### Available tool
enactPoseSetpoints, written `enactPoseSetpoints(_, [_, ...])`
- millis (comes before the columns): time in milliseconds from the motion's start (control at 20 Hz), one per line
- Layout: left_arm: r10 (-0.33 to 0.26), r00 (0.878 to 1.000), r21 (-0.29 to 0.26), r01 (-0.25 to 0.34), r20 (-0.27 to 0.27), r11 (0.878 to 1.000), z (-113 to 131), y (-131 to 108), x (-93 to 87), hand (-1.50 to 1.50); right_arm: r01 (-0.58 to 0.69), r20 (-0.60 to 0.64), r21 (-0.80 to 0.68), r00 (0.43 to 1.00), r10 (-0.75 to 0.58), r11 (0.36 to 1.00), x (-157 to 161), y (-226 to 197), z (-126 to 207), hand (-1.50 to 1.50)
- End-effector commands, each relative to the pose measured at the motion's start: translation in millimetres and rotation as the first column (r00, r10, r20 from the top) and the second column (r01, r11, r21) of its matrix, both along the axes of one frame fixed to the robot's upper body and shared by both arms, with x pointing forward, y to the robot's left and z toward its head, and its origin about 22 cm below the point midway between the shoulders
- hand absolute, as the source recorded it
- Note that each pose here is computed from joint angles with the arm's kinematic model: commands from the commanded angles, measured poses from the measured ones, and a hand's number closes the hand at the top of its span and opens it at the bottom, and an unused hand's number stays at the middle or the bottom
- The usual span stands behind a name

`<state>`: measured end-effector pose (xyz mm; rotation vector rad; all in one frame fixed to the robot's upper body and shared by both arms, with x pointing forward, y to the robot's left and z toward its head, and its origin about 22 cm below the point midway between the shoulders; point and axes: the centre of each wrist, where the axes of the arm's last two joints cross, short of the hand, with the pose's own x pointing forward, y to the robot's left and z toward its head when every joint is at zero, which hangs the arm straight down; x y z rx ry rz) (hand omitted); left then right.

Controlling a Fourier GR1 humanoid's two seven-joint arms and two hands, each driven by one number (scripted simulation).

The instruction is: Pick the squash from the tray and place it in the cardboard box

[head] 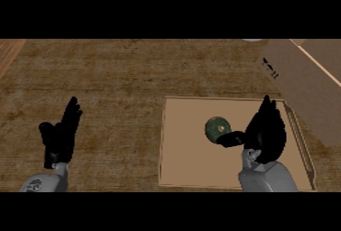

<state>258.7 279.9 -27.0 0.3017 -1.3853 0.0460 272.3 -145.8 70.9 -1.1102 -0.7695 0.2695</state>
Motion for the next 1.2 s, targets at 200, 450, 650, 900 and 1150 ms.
enactPoseSetpoints(200, [-0.003,1.000,-0.010,0.003,-0.002,1.000,-3.5,-10.6,-4.1,0.00,0.214,-0.168,0.016,0.964,-0.208,0.977,14.6,-2.3,-1.4,-1.50])
enactPoseSetpoints(450, [0.006,1.000,-0.006,-0.007,-0.018,1.000,-7.5,2.1,-7.9,0.00,0.220,-0.194,-0.005,0.957,-0.217,0.975,22.7,-5.0,-1.3,-1.50])
enactPoseSetpoints(650, [-0.010,1.000,0.000,0.010,0.018,1.000,6.2,-12.1,7.5,0.00,0.226,-0.215,0.008,0.952,-0.219,0.974,33.2,-5.8,-1.9,-1.50])
enactPoseSetpoints(900, [0.001,1.000,0.001,-0.001,0.004,1.000,4.0,-14.2,11.4,0.00,0.231,-0.237,-0.002,0.945,-0.225,0.973,34.0,-5.4,-11.2,-1.50])
enactPoseSetpoints(1150, [0.017,1.000,-0.003,-0.017,-0.003,1.000,1.3,-3.2,6.5,0.00,0.232,-0.238,0.023,0.946,-0.220,0.973,34.4,-3.9,-13.7,-1.50])
